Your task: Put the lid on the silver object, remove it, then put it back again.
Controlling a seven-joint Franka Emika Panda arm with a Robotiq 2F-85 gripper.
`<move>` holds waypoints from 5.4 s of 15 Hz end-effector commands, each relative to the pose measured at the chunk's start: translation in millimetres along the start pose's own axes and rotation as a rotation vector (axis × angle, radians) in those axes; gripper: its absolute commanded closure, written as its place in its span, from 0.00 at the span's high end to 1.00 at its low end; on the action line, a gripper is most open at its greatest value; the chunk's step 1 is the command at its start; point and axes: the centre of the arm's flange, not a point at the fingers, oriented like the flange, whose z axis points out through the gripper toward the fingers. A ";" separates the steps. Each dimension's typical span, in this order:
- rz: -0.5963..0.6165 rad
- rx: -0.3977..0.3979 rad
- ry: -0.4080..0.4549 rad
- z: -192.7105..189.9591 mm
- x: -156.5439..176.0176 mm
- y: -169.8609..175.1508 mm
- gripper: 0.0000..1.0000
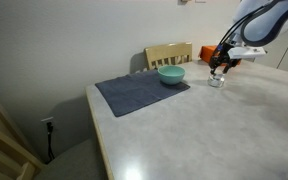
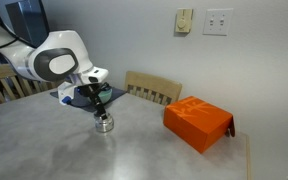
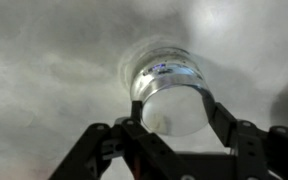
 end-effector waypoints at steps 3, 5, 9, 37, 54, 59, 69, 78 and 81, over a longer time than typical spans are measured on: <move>-0.014 0.003 -0.019 2.9 4.6 7.5 0.44; -0.010 0.001 -0.017 1.4 6.5 8.1 0.44; -0.013 0.004 -0.027 4.0 11.9 8.8 0.44; -0.045 0.013 -0.005 1.7 7.4 -5.2 0.44; -0.047 -0.003 -0.060 21.6 27.7 -9.5 0.44; -0.054 -0.006 -0.066 16.4 28.9 -14.0 0.44; -0.070 -0.004 -0.009 6.6 8.9 -15.6 0.44; -0.101 0.006 0.078 16.4 -9.3 -14.8 0.44; -0.120 0.013 0.134 19.0 -16.9 -13.7 0.44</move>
